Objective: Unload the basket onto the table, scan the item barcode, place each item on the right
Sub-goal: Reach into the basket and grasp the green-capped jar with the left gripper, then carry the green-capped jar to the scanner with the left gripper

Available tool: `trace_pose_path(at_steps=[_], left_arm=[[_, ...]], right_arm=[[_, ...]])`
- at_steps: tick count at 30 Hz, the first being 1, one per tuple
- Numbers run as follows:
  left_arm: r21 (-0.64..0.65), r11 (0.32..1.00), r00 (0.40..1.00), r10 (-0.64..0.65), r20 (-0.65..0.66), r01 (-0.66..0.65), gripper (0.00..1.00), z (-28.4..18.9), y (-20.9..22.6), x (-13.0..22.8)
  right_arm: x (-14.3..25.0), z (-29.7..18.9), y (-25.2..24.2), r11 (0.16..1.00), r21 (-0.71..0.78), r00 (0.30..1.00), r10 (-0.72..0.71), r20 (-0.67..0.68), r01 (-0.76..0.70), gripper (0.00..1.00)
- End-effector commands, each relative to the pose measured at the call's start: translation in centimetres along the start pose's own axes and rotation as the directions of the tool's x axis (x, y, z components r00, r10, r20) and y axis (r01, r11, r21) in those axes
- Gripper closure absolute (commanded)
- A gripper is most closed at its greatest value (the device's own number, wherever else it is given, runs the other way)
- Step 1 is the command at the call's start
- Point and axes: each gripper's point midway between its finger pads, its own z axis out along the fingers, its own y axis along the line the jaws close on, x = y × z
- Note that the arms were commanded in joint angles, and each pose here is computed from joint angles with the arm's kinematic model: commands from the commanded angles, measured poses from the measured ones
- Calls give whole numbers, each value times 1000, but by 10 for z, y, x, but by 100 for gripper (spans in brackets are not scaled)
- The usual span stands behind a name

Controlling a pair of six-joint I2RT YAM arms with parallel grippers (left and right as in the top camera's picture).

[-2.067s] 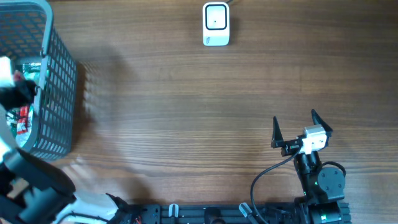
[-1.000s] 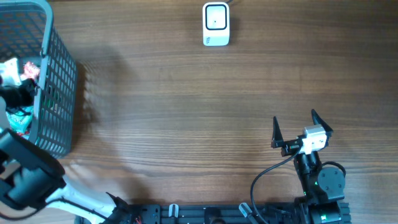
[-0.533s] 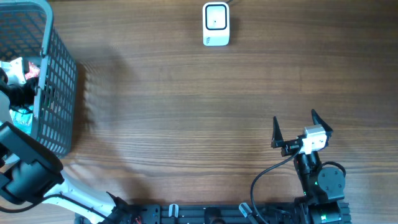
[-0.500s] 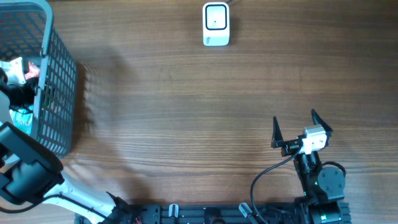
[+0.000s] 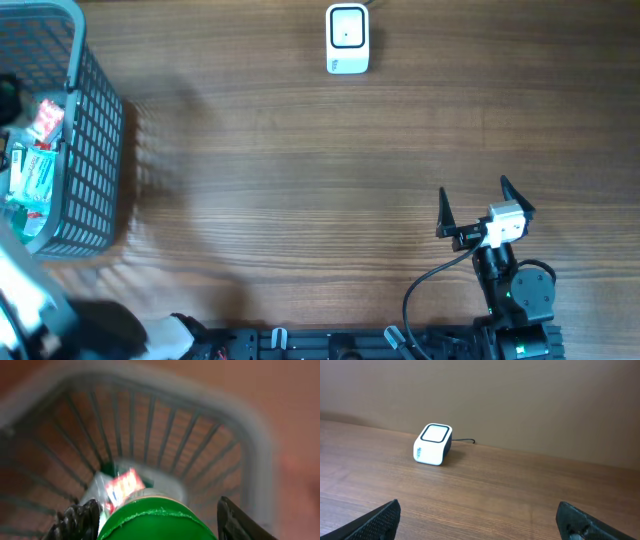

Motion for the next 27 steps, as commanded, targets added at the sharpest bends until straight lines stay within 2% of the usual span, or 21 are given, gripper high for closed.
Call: trace_pose_path(at_steps=[1, 6, 11, 13, 17, 27], left_arm=[[10, 999, 970, -34, 242, 33, 47, -82, -27, -58], [28, 1000, 919, -11, 395, 1, 47, -158, -60, -78], [79, 994, 879, 29, 475, -75, 49, -205, -100, -79], [108, 990, 878, 33, 477, -96, 49, -210, -112, -76], [161, 982, 909, 26, 416, -102, 49, -201, -127, -61], [325, 941, 991, 50, 126, -89, 51, -150, -174, -4]], right_arm=[[-1, 0, 1, 1000, -6, 1000, 5, 6, -4, 0], [-1, 0, 1, 1000, -6, 1000, 5, 6, -4, 0], [-1, 0, 1, 1000, -6, 1000, 5, 6, -5, 0], [-1, 0, 1, 1000, -6, 1000, 5, 6, -4, 0], [-1, 0, 1, 1000, -6, 1000, 5, 6, -5, 0], [-1, 0, 1, 1000, -6, 1000, 5, 6, -4, 0]])
